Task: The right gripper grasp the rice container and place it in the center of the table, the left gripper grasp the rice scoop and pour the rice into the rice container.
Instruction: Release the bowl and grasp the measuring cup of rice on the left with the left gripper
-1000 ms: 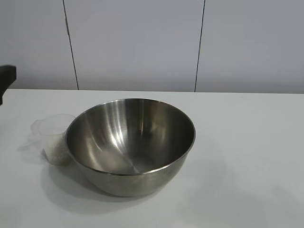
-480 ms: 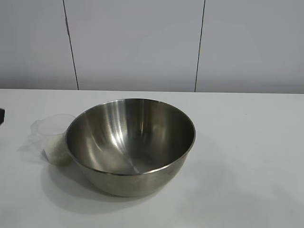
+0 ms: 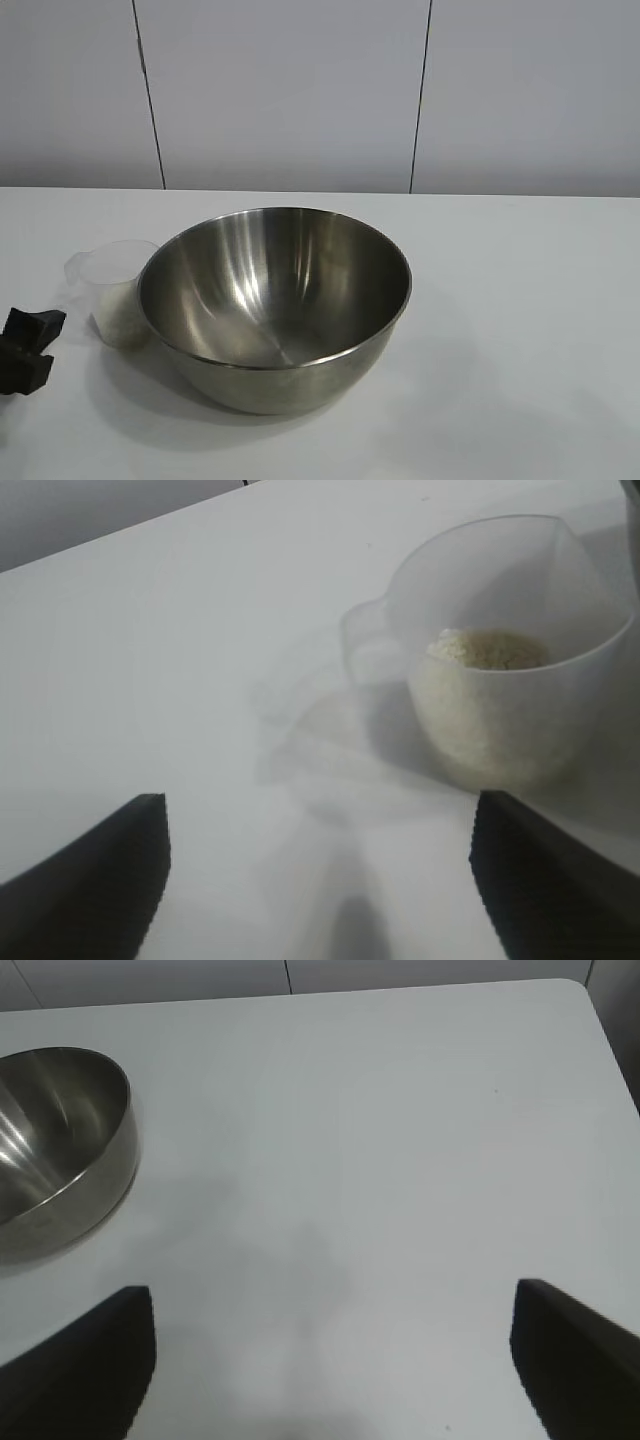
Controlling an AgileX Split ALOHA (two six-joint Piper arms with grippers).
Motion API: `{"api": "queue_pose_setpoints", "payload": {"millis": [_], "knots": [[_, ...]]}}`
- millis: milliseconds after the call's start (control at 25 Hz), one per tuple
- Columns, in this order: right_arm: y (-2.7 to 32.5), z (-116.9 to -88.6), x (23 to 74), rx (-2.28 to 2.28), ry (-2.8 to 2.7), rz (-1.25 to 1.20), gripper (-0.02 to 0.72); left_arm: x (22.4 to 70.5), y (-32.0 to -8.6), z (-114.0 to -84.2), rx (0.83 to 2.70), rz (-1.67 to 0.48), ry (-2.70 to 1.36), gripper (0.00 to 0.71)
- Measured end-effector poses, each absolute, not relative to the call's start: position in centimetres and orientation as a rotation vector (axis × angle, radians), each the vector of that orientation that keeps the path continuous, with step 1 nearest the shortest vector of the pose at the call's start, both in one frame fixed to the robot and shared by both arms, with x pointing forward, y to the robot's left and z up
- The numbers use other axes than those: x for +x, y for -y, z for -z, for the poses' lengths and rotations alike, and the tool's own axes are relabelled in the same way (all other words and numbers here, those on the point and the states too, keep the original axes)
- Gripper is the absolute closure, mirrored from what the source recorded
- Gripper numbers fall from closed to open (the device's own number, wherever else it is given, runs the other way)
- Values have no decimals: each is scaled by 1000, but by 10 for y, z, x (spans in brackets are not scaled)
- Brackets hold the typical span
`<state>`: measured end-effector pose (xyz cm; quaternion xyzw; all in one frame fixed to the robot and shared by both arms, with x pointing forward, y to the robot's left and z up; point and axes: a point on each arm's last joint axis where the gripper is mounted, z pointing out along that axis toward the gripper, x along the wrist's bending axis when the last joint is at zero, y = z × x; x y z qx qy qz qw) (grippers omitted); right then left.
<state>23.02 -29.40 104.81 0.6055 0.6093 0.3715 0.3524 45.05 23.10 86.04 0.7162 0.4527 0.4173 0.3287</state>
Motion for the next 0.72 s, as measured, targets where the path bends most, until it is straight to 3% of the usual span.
{"api": "queue_pose_setpoints", "payload": {"millis": [240,720], "knots": [[294,-1048,230,1566,-1576,-961,42,466,-229,-848,1888,-1091,-1199,127],[294,-1048,230,1566,-1576,-961,42,487,-261,-849,1831,-997,-1164,137]]}}
